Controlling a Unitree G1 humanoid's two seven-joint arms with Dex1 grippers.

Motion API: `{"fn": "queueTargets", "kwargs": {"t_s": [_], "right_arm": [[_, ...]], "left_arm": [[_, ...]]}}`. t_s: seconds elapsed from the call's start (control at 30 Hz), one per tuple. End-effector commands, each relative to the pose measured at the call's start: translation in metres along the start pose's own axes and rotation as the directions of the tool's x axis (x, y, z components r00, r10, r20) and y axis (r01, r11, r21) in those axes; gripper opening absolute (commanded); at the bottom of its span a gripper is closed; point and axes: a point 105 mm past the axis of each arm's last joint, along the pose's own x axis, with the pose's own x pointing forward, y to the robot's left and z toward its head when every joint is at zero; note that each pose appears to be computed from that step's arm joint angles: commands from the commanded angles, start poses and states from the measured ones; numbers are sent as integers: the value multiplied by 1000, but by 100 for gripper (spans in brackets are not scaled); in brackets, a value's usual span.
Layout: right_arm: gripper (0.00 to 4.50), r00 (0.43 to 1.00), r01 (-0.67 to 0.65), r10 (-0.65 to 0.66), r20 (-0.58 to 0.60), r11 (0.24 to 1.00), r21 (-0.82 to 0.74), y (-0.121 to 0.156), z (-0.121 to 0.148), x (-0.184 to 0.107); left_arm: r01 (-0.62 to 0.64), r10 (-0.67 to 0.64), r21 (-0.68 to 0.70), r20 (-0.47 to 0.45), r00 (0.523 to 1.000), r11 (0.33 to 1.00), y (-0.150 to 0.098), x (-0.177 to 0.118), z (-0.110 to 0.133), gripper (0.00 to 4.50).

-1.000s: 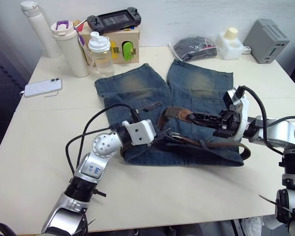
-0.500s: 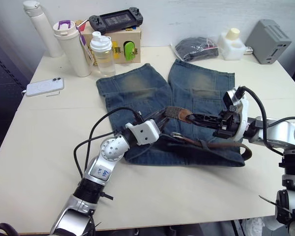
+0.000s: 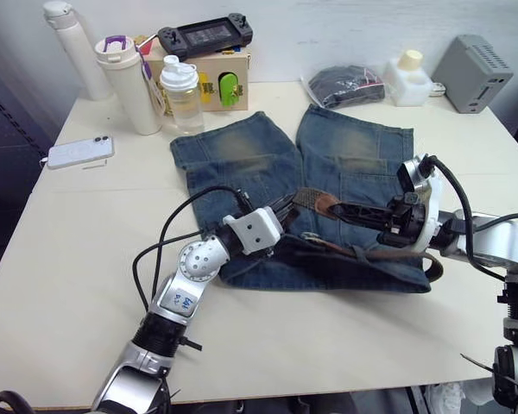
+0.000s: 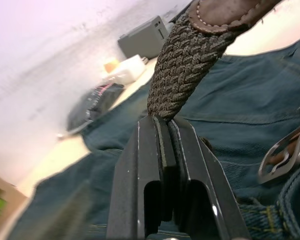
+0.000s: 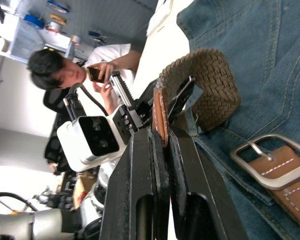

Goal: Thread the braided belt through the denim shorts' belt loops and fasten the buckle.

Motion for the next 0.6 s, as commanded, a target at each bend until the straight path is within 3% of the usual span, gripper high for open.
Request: {"fn": "queueTargets", "kwargs": {"t_s": [0.03,0.13,0.23,0.43,0.53,0.6], "right_arm": [[156,997,-21,26,74,998,-57,14,10,-2],[298,996,33,-27,85,997,-76,11,5,-11],[444,991,91,-81,105,991,-101,9,5,-21],[448,955,124,-80,285,982,-140,16,36,-37],[448,962,246,-193,195,923,-296,8,17,-31],[448,958,281,-269,99,817,-503,7,-8,-14]], "left_arm": [[31,-10,-226,94,996,974,0,5,25,0],[38,-2,-397,91,996,917,9,7,28,0],[67,-28,-482,88,996,874,15,8,31,0],[73,-39,-628,68,997,775,26,3,30,0],[92,-50,-663,82,995,743,28,-2,35,0],[86,-43,-698,79,996,711,33,-8,39,0]]}}
